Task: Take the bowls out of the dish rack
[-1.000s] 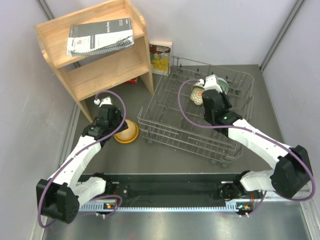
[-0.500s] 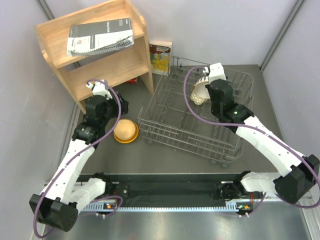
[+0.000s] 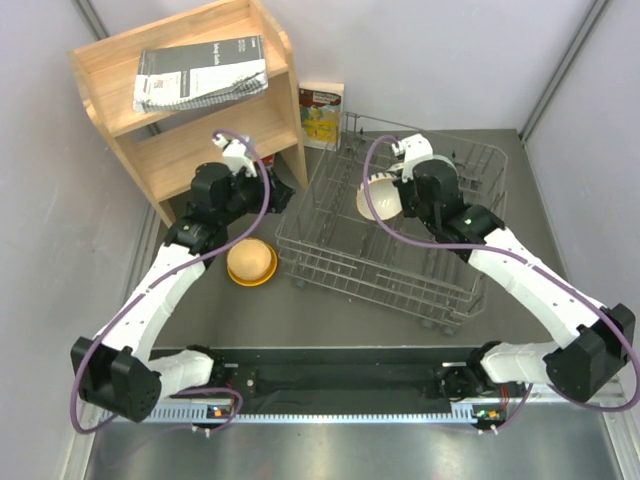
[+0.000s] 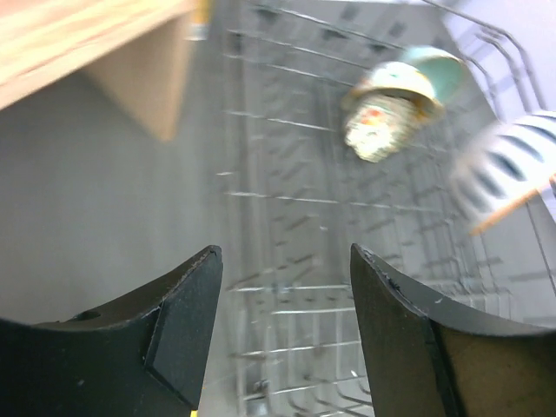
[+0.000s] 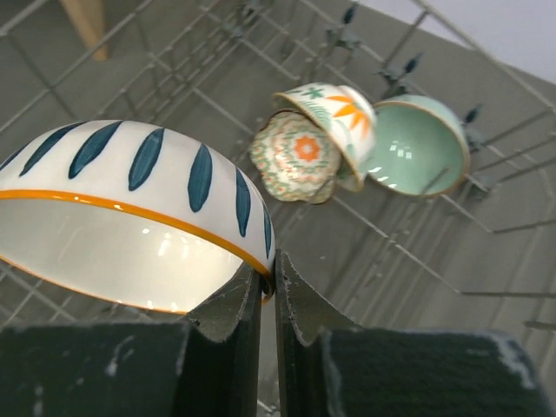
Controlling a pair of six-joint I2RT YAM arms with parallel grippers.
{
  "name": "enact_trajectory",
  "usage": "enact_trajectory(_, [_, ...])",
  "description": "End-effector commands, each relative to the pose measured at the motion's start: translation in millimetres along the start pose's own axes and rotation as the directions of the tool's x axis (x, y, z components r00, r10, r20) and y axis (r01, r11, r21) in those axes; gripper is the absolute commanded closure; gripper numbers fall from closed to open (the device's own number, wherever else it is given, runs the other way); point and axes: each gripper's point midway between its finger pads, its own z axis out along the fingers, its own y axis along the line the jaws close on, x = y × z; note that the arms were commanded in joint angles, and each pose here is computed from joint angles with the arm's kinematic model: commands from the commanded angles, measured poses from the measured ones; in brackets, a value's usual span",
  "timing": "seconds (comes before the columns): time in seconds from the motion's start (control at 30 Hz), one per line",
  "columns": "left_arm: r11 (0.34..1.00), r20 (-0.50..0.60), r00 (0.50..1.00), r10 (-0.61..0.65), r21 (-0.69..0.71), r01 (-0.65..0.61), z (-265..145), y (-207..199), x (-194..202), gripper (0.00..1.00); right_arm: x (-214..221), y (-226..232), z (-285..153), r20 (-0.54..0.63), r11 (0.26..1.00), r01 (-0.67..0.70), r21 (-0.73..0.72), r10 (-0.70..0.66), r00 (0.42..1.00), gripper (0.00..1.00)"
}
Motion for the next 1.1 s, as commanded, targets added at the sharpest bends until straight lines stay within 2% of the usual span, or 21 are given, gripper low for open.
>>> enact_trajectory(0.0, [0.975,0.074,0.991,0.108,0.189,-0.12,4,-61,-28,0.33,-50,22,-1,0.116,0.983,-0.128,-0.129,0.143,0.983,1.0])
enact_trajectory(0.17, [0.951,0.05,0.98,0.191,0.24,-0.197,13,-92,-15,0.33,-51,34,14,0.087,0.975,-0.155,-0.158,0.17,0.982,1.0])
enact_trajectory(0.33, [0.939,0.018,0.971,0.239,0.25,-0.235,23,-105,-4,0.33,-56,43,22,0.077,0.965,-0.178,-0.194,0.196,0.978,1.0])
enact_trajectory(0.6, [0.939,-0.001,0.962,0.274,0.215,-0.268,40,-97,5,0.33,-62,51,20,0.076,0.953,-0.191,-0.237,0.214,0.974,1.0])
enact_trajectory(1.07, [0.931,-0.032,0.963,0.267,0.267,-0.249,54,-109,23,0.34,-59,55,20,0.071,0.945,-0.205,-0.256,0.23,0.971,1.0])
